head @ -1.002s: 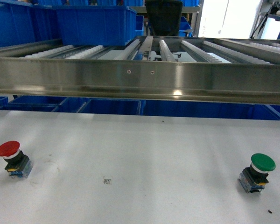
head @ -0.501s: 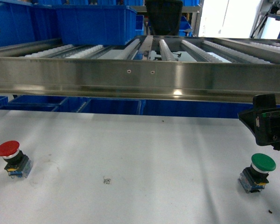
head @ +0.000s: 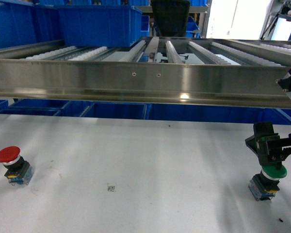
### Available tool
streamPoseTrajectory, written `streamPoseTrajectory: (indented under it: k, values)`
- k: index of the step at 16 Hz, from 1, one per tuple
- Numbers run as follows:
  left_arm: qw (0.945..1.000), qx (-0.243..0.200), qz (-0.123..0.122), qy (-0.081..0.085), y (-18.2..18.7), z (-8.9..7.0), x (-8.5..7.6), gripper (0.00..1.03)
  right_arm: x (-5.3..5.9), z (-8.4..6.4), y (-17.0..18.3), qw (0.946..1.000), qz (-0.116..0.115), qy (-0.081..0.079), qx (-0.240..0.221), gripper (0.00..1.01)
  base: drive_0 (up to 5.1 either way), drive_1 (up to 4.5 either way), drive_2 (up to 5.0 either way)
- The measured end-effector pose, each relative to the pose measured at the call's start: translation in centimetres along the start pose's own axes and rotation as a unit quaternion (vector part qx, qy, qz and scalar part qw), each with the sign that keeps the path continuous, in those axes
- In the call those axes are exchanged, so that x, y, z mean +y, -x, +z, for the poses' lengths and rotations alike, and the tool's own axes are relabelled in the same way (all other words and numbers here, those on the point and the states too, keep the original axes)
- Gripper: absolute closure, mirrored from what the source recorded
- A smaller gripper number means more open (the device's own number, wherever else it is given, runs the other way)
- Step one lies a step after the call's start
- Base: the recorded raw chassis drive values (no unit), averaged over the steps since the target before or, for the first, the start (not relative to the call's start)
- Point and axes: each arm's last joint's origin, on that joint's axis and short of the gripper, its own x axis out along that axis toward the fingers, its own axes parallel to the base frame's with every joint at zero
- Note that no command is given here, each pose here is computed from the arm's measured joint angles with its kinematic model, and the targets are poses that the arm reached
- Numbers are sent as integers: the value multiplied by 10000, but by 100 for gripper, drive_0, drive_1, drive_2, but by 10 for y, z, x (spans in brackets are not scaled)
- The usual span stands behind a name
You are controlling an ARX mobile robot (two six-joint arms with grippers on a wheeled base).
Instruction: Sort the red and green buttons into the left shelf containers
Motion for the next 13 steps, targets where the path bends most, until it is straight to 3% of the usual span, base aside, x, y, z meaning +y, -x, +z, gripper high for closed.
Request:
streamPoseTrajectory:
  k: [6,13]
  values:
    - [10000,2,0,0,0,0,0,5,9,-32,-10,9995,23,68,321,3,0,0,0]
    - [10000,-2,0,-2,0,0,0,5,11,-46,-21,9986,78,33,519,3,0,0,0]
